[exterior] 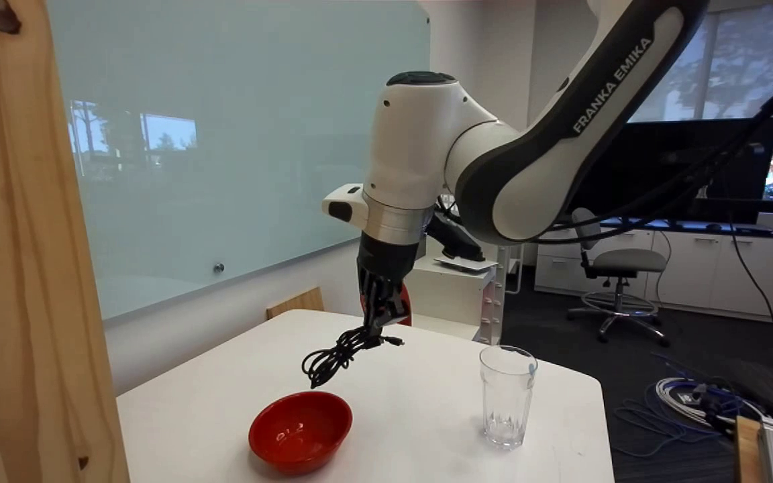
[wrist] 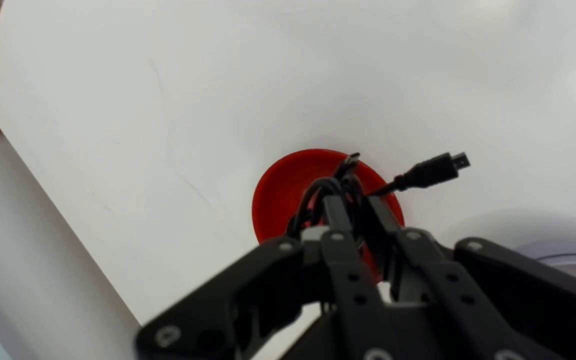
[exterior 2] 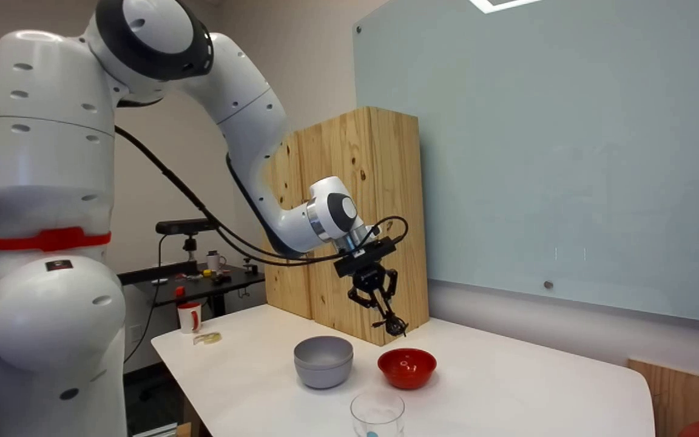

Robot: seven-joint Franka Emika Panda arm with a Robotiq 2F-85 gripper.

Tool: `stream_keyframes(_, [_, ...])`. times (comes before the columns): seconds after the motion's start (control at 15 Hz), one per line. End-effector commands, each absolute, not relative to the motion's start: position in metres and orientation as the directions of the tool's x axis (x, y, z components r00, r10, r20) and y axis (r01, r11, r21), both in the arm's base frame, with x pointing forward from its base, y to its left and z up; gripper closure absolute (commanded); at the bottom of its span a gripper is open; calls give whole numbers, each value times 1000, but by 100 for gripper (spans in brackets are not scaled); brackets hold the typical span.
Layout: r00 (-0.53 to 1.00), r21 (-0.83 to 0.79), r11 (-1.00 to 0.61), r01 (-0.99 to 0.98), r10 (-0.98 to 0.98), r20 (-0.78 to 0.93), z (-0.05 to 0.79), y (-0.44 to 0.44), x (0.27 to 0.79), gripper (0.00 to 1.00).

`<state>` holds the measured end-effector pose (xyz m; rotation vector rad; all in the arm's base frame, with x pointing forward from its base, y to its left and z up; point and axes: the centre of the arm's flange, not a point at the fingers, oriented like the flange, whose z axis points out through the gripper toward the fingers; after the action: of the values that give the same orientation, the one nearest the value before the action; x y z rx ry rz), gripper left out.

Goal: Remove the black cable from the grey bowl and put it on the table

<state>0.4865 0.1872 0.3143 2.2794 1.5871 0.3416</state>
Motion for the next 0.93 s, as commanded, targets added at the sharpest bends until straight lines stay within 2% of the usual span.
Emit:
stream_keyframes(0.0, [397,374,-365,852,918,-7,306,194,444,96])
stream_keyframes(0.47, [463,315,-437,842,886,-8,310,171,420,96])
stream_keyframes(0.87, [518,177,-516,838,855,38,300,160,409,96])
